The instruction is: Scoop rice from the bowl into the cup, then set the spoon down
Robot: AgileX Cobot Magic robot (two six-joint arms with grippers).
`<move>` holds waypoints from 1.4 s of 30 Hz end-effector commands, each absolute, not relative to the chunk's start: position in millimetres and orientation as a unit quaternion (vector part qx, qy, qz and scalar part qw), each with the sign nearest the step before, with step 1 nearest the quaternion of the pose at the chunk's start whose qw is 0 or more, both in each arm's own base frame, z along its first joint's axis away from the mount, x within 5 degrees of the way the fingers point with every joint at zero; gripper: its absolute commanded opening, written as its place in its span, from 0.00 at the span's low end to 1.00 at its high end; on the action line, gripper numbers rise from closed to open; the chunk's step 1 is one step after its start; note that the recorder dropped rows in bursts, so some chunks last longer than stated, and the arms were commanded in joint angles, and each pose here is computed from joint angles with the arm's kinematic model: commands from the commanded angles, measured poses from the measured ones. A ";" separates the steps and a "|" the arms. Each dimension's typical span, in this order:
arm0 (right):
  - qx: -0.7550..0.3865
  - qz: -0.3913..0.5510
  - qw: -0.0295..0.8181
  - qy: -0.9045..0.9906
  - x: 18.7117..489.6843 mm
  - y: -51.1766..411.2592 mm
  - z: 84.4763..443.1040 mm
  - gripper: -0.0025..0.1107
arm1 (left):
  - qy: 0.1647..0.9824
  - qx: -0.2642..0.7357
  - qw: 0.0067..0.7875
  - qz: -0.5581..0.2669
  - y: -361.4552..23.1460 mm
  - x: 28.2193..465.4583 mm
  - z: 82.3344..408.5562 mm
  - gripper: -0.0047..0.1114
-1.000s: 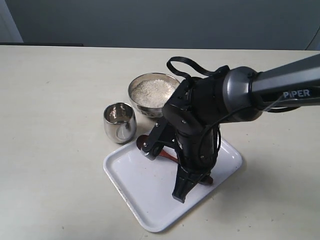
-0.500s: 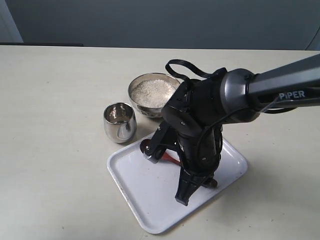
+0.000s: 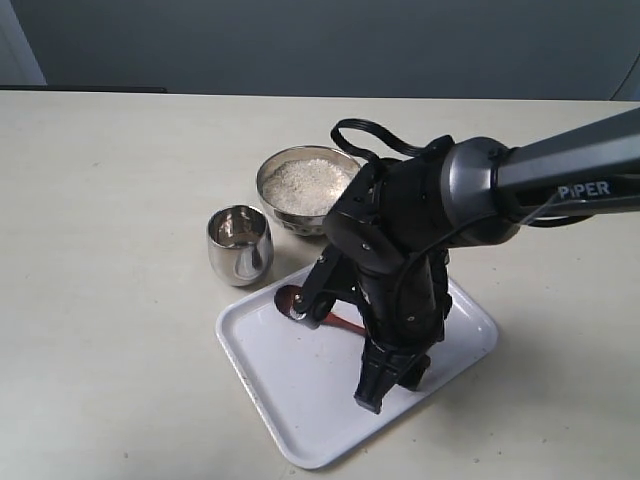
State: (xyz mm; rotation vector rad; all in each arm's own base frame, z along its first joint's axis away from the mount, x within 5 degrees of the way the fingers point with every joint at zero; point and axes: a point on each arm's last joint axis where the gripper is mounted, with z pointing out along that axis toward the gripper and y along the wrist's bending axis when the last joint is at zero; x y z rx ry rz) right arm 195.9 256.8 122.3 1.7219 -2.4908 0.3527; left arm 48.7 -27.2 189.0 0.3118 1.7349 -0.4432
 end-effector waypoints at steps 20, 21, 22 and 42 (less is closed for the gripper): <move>0.492 0.137 -0.021 -0.860 181.2 220.8 226.6 0.07 | 0.746 0.134 0.622 -0.197 -27.2 48.4 191.8 0.04; 0.485 0.132 -0.031 -0.864 180.0 219.1 232.3 0.02 | 0.746 0.134 0.622 -0.197 -27.2 48.4 191.8 0.04; 0.477 0.127 -0.044 -0.868 178.4 216.4 240.0 0.03 | 0.746 0.134 0.622 -0.197 -27.2 48.4 191.8 0.04; 0.312 -0.130 -0.426 -0.839 84.1 82.3 413.9 0.02 | 0.746 0.134 0.622 -0.197 -27.2 48.4 191.8 0.04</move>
